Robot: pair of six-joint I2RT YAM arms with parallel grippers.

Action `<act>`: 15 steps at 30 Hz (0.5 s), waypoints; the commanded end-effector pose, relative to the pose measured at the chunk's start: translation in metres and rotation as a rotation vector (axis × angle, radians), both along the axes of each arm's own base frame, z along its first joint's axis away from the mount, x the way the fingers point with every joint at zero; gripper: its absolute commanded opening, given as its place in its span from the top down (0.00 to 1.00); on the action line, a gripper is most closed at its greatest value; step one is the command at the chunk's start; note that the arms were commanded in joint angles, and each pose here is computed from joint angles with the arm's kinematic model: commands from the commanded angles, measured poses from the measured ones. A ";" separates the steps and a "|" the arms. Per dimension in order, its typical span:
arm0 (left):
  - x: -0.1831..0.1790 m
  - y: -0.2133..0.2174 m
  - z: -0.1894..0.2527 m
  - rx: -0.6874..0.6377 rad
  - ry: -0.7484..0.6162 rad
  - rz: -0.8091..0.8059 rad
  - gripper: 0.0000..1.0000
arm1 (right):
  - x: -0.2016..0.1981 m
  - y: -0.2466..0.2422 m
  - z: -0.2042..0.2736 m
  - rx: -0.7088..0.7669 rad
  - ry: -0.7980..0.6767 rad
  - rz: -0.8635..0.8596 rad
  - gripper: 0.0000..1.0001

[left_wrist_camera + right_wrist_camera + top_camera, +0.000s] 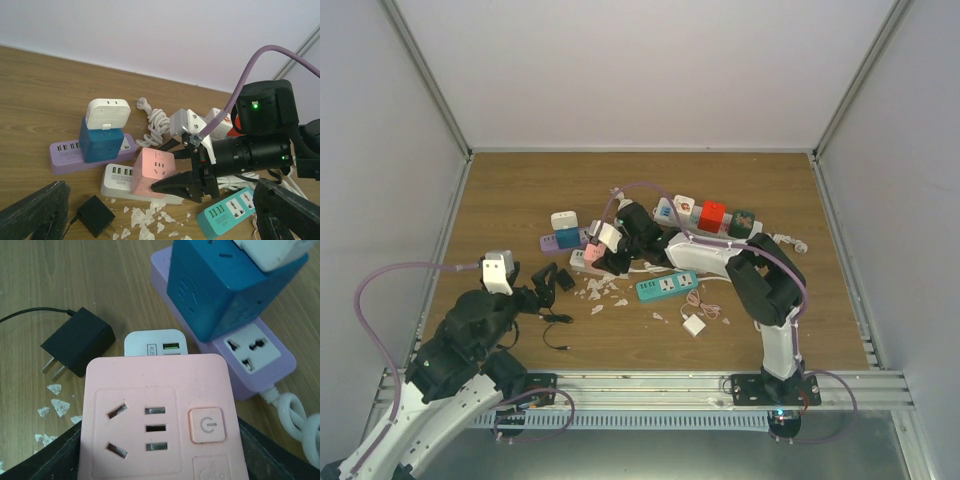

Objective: Insert the plug

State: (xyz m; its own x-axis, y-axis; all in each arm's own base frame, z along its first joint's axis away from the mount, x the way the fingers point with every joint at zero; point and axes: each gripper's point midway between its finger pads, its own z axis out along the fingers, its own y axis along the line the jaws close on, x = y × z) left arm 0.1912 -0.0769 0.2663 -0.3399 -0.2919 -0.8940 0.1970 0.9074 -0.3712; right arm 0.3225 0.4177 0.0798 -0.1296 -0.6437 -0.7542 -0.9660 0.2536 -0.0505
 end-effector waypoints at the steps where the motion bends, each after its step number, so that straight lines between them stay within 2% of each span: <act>1: 0.004 0.000 0.002 -0.004 -0.014 0.009 0.01 | -0.016 -0.067 -0.061 -0.275 0.167 -0.146 0.57; 10: 0.004 -0.001 0.002 -0.003 -0.014 0.006 0.01 | -0.017 -0.070 -0.084 -0.307 0.192 -0.157 0.55; 15: 0.004 -0.005 0.002 0.002 -0.021 -0.017 0.01 | -0.009 -0.068 -0.071 -0.307 0.163 -0.202 0.56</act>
State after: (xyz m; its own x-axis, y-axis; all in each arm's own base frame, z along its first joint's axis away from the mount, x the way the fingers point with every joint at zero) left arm 0.1917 -0.0773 0.2656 -0.3430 -0.2903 -0.8934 0.1973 0.9075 -0.3707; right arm 0.3256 0.4009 0.0791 -0.2142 -0.6543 -0.7252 -0.9437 0.3301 -0.0191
